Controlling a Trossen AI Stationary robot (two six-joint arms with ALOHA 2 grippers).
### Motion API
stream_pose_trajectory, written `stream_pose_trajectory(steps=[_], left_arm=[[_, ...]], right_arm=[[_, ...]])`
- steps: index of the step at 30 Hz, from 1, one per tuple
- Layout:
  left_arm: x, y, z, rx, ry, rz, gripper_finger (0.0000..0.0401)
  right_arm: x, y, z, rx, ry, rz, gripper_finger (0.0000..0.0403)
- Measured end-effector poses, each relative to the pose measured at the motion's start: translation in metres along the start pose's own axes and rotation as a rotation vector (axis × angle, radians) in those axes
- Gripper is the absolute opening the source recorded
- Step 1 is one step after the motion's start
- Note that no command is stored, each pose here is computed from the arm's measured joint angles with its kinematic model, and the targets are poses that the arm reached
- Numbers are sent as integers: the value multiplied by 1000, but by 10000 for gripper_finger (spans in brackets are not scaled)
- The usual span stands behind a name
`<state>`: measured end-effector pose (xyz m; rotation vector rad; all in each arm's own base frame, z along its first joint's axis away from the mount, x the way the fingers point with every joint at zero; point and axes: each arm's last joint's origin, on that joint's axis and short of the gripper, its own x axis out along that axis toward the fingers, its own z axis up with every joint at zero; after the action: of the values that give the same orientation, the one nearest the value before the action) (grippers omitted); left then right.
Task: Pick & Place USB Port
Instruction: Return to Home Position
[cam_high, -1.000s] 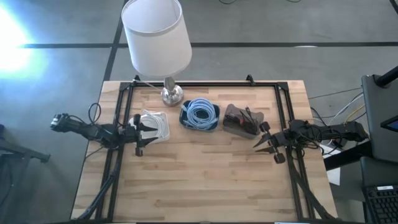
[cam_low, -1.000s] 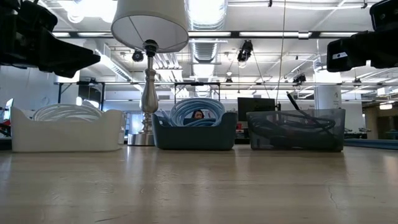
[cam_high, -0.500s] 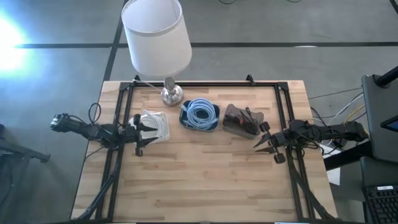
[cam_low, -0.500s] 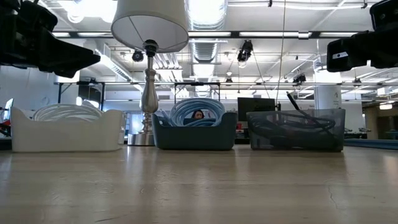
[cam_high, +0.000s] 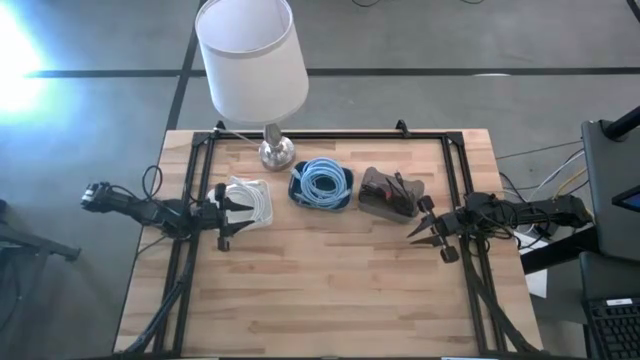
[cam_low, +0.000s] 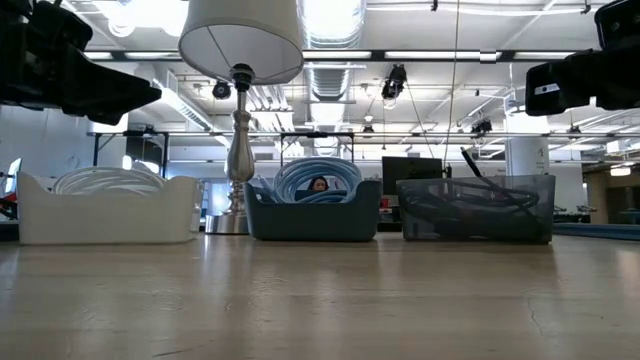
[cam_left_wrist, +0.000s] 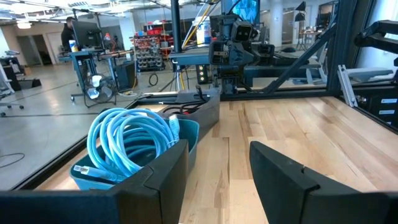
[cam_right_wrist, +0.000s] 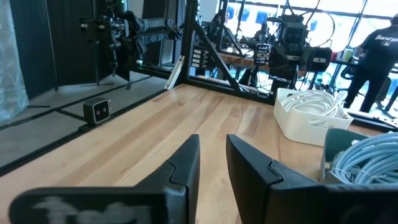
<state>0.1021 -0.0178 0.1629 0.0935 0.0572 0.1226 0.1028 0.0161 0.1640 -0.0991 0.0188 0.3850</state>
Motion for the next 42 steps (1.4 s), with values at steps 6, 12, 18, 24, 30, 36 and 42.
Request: stream_pose_trajectory(steps=[6,12,18,24,30,36,42], left_arm=[[0,0,0,0,-1,0,177],[0,0,0,-1,-1,0,177],[0,0,0,-1,-2,1,177],[0,0,0,-1,-3,0,177],[0,0,0,-1,-3,1,177],[0,0,0,-2,-3,0,177],[0,0,1,-2,-4,0,177]], right_arm=[[0,0,0,-1,0,0,85],[0,0,0,-2,0,0,91],[0,0,0,0,0,0,82],[0,0,0,0,0,0,70],[0,0,0,-1,0,0,72],[0,0,0,-1,0,0,83],[0,0,0,-1,0,0,91]])
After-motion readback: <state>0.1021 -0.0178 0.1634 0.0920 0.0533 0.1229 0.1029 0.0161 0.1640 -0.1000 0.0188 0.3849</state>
